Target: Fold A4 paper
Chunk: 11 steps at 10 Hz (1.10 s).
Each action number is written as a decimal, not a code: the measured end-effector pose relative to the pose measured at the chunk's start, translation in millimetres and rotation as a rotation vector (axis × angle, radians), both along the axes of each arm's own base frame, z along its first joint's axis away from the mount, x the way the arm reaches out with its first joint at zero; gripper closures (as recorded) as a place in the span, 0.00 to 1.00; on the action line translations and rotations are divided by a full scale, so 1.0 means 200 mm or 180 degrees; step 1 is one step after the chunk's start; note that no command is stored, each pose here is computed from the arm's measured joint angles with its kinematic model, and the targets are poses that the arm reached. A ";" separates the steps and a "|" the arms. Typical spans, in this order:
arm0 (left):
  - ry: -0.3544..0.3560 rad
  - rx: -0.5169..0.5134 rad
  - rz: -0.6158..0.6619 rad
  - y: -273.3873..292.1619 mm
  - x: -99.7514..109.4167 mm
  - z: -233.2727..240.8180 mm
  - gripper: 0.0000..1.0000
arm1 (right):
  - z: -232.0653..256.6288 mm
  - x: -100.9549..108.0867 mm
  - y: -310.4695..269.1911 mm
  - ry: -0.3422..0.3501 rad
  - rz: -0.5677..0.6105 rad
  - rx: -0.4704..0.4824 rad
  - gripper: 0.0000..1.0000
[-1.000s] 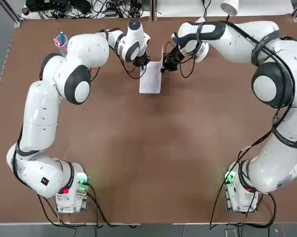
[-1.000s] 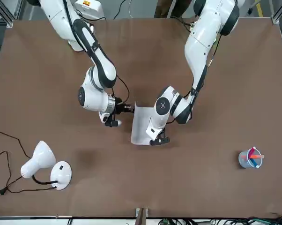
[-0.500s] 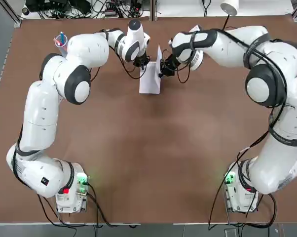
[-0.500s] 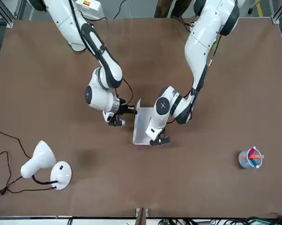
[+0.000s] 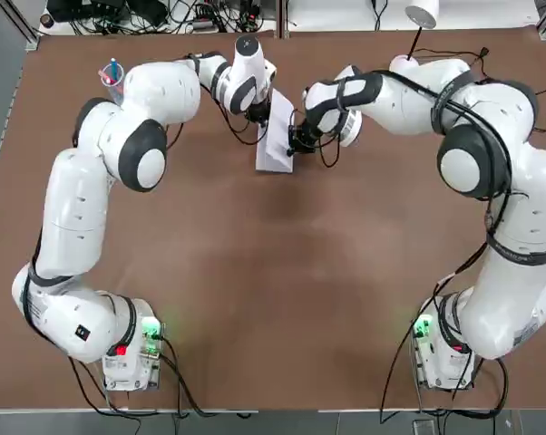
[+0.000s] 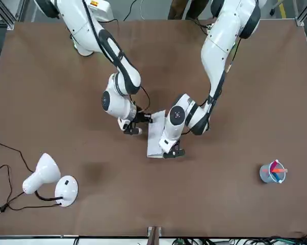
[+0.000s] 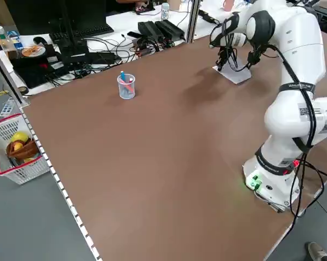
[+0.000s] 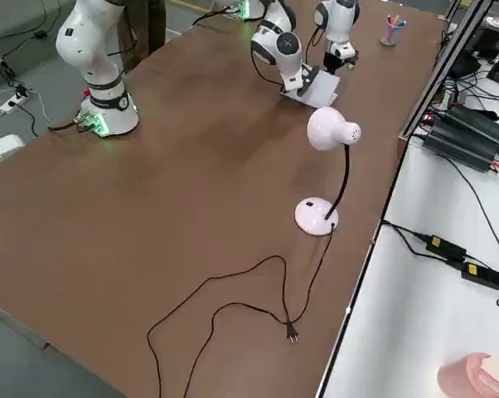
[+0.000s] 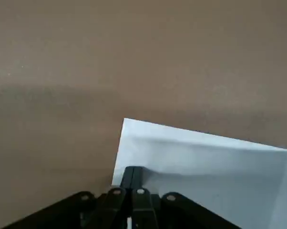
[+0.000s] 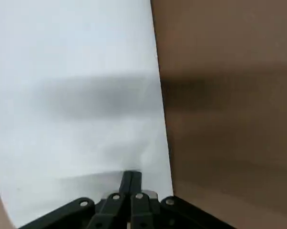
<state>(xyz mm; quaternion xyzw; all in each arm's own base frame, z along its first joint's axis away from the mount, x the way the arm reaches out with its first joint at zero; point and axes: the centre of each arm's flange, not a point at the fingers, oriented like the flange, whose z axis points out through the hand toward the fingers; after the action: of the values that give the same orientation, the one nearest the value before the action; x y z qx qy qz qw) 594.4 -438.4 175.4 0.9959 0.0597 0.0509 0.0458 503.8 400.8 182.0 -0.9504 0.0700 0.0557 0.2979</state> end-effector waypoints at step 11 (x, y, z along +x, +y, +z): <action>0.0007 0.0359 -0.0126 0.28 0.25 0.32 0.97 | -0.13 -0.07 0.05 -0.0010 0.0022 -0.0095 0.99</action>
<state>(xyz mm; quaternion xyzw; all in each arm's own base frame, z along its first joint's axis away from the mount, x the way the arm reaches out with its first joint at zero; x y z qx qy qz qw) 643.5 -383.4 238.5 0.9979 0.0371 0.0522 -0.0095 489.5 410.8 156.3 -0.9551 0.0670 0.0542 0.2836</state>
